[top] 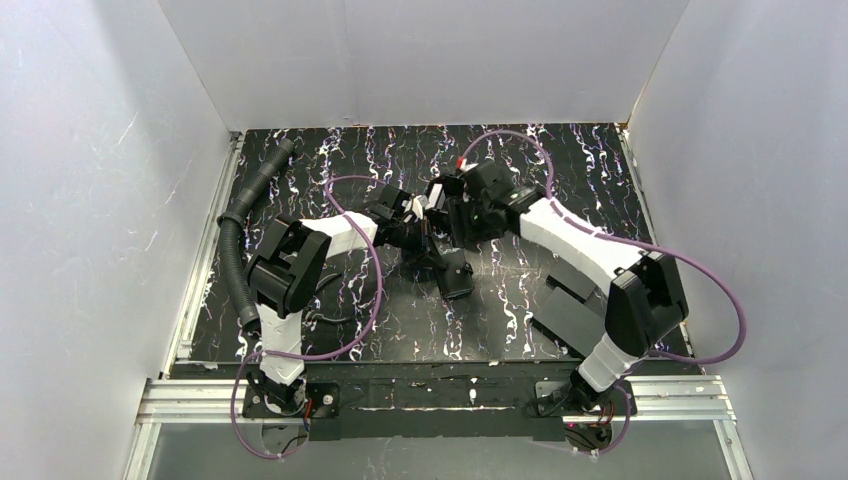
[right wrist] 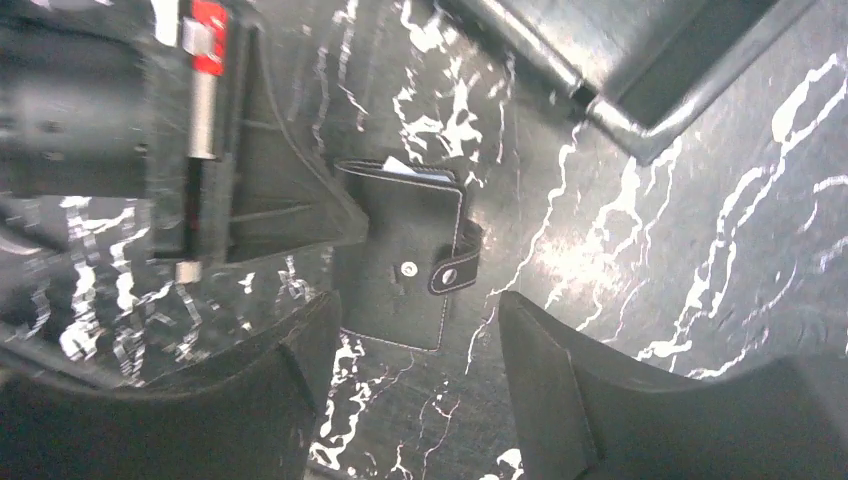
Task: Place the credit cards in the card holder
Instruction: Close the card holder at the center of the board.
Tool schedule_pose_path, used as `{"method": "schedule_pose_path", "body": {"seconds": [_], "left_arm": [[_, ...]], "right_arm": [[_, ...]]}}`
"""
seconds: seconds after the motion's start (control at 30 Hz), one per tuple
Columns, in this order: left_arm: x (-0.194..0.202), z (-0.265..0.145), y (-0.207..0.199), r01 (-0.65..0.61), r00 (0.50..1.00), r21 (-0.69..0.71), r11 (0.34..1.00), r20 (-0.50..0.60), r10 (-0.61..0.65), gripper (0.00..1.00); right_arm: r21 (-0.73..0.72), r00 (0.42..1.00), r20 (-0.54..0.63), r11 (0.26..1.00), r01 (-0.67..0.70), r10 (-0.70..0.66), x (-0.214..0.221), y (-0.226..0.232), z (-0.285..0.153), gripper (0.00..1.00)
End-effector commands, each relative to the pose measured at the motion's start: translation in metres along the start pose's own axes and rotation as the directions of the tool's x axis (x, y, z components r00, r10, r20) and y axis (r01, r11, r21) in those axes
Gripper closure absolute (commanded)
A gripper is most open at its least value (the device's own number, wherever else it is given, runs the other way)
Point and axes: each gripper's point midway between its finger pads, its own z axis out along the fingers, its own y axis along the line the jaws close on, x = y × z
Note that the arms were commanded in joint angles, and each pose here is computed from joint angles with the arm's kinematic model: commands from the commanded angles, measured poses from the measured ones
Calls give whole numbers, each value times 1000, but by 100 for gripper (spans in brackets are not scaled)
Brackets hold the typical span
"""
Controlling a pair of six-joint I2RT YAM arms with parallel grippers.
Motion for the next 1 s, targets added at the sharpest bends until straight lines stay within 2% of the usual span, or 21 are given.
{"method": "schedule_pose_path", "body": {"seconds": [0.0,0.07,0.13,0.23,0.3,0.5,0.63,0.7,0.8,0.97], "left_arm": [[30,15,42,30,996,-151,988,-76,-42,100],[30,15,42,29,996,-154,988,-77,-41,100],[30,16,42,28,996,-153,988,-79,-41,100],[30,16,42,28,996,-154,988,-83,-41,100],[30,16,43,27,996,-157,987,-83,-41,100],[30,17,43,26,996,-158,987,-84,-40,100],[31,17,44,25,995,-159,987,-87,-39,100],[31,17,43,24,996,-159,987,-85,-38,100],[31,17,44,23,996,-160,987,-86,-38,100],[33,18,45,26,995,-164,986,-90,-41,100]], "right_arm": [[353,998,43,934,-53,40,29,-24,12,32],[376,997,79,925,-49,21,27,-26,15,35],[354,995,99,935,-27,-9,24,-23,22,43],[341,998,63,940,-5,-18,29,-21,31,58],[331,999,35,944,10,-23,35,-19,39,63],[341,999,-6,939,39,-40,45,-24,51,64],[324,999,-26,945,49,-43,48,-21,57,59],[329,999,-25,943,51,-45,48,-22,57,61],[338,999,-24,940,54,-49,48,-24,55,72],[363,997,-45,929,69,-56,53,-29,52,73]]}}
